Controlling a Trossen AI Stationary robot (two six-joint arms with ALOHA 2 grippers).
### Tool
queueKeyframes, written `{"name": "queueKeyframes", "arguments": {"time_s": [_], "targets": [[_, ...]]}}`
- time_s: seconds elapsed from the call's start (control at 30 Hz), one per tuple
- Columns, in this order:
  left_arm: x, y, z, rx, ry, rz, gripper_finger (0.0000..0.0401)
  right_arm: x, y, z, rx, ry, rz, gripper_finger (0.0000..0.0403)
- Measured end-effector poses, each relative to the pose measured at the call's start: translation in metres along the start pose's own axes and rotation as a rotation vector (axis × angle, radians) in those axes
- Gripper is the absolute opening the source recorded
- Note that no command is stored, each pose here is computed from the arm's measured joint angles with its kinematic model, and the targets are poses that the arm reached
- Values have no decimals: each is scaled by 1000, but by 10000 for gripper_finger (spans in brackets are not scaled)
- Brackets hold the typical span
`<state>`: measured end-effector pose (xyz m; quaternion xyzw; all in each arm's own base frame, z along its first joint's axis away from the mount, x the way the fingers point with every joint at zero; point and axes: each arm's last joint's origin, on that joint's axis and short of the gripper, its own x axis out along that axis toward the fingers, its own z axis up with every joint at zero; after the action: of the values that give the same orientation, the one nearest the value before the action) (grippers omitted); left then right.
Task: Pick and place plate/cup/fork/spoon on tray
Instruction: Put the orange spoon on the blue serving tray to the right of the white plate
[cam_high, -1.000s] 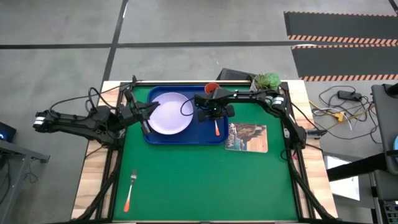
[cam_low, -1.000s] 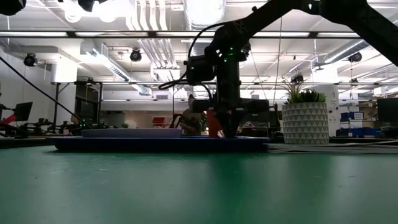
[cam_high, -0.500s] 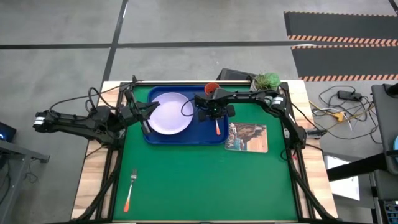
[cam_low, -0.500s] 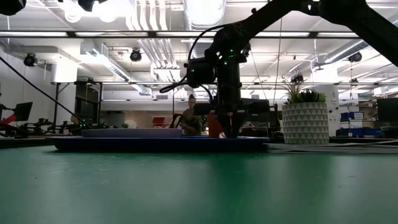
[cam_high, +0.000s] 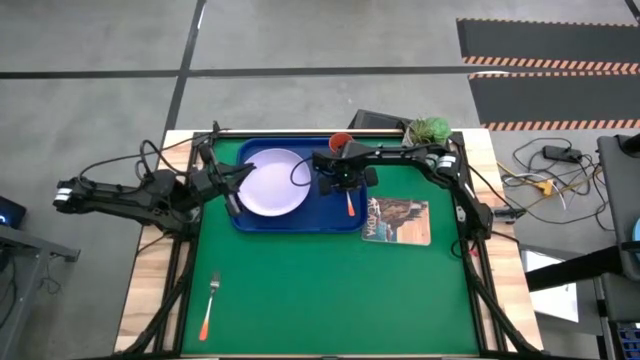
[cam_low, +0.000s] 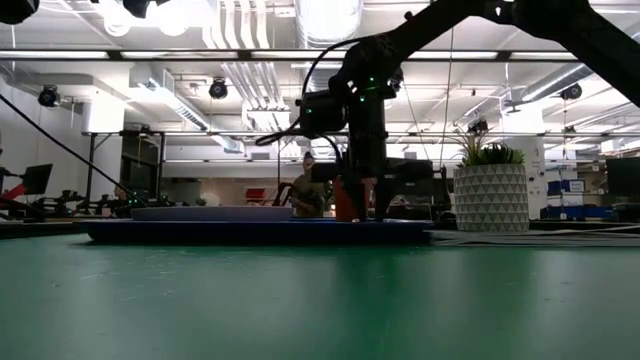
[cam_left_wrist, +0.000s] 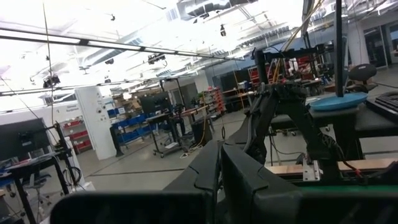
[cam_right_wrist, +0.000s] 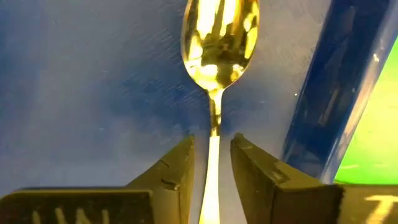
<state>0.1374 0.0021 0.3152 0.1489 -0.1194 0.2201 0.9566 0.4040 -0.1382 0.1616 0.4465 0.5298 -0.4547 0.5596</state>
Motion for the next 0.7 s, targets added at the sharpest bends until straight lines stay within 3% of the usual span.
{"name": "queueKeyframes", "arguments": {"time_s": [0.27,0.5,0.7], "targets": [[-1,1,0,-1,-2,0,1,-18,1,-1,-36,-25,39,92],[-1,1,0,-1,-1,0,1,-11,15,5,-80,-122,119,49],[-1,1,0,0,-1,0,1,-3,19,7,-109,-259,57,12]]}}
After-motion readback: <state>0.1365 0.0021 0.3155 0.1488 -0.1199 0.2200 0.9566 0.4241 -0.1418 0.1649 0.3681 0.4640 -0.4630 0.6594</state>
